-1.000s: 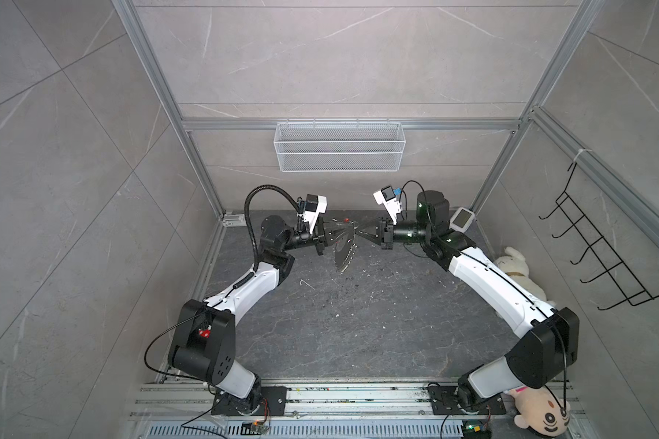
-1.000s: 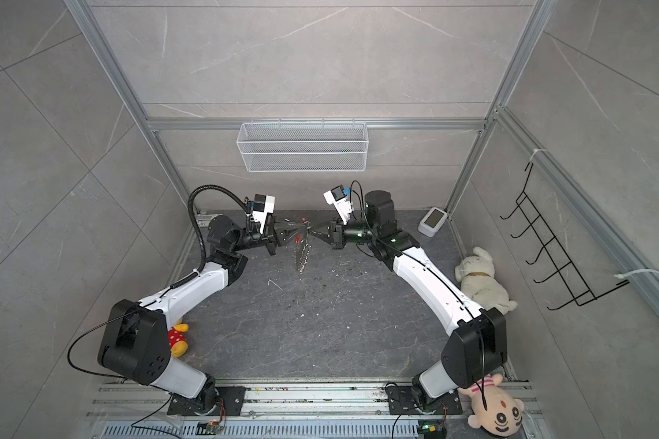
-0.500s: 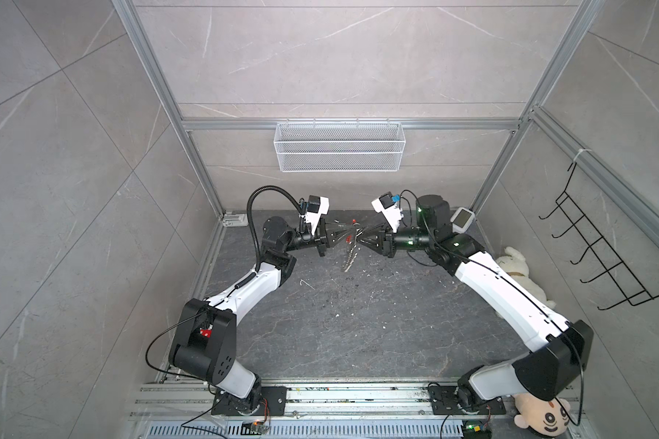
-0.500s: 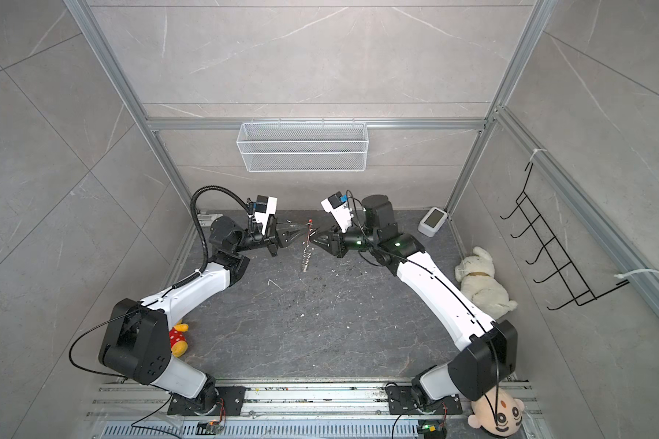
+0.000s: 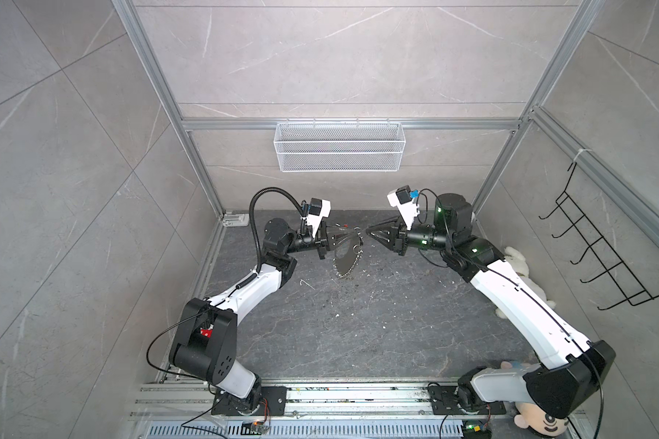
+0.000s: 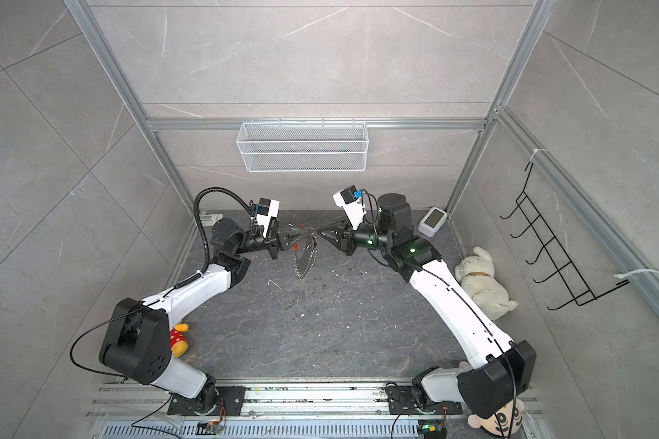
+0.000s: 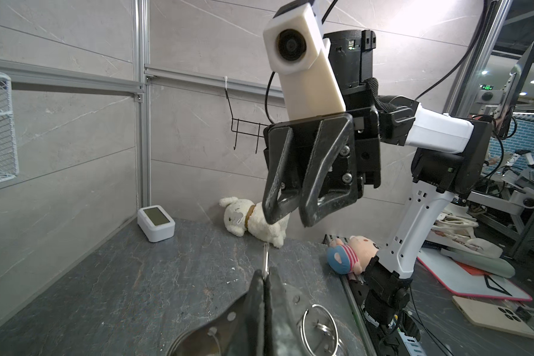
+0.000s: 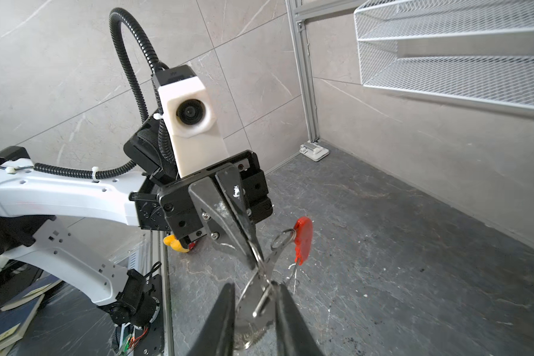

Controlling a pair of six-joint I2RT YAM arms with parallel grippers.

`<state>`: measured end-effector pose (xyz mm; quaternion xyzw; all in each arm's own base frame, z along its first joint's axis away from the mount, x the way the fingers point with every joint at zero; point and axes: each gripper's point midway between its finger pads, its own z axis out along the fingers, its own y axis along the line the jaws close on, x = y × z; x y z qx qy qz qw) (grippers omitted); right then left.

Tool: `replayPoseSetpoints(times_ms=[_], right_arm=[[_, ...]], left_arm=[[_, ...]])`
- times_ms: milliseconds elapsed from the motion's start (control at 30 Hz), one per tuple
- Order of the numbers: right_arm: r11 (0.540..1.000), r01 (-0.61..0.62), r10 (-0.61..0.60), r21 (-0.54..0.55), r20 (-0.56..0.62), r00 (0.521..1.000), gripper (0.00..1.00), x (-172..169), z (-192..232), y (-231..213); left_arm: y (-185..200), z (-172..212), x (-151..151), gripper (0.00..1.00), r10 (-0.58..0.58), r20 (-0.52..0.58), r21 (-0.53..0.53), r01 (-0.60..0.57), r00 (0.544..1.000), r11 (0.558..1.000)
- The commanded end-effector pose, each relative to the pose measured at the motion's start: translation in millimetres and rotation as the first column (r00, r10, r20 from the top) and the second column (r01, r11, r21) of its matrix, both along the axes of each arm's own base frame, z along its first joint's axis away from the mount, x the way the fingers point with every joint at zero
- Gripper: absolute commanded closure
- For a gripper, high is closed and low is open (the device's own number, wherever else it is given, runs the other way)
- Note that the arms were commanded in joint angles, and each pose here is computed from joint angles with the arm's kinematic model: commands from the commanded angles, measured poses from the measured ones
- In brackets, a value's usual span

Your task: Put the keys on the keyring

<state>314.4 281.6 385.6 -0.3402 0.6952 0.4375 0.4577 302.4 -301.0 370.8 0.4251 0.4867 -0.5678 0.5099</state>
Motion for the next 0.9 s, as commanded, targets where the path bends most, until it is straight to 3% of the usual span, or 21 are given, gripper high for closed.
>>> replayPoseSetpoints(times_ms=[0,233,500,867], right_arm=[[0.998,-0.053,0.053,0.043,-0.005,0.999,0.73,1.5,5.2,9.2],[0.994,-0.079,0.081,0.072,-0.023,0.996,0.75,5.0,4.3,15.4],[0.992,-0.098,0.101,0.079,-0.035,0.994,0.90,4.5,2.0,18.0],[0.995,-0.085,0.088,0.054,-0.057,0.994,0.80,4.6,-13.7,16.4]], left_arm=[[0.4,19.0,-8.3,1.00,-0.022,0.077,-0.033,0.025,0.997,0.999],[-1.1,18.8,-7.2,1.00,-0.030,0.070,-0.033,0.033,0.997,0.999],[-2.0,20.7,-6.5,1.00,-0.033,0.072,-0.037,0.036,0.997,0.999],[-0.2,21.5,-5.7,1.00,-0.011,0.081,-0.046,0.015,0.997,0.999]])
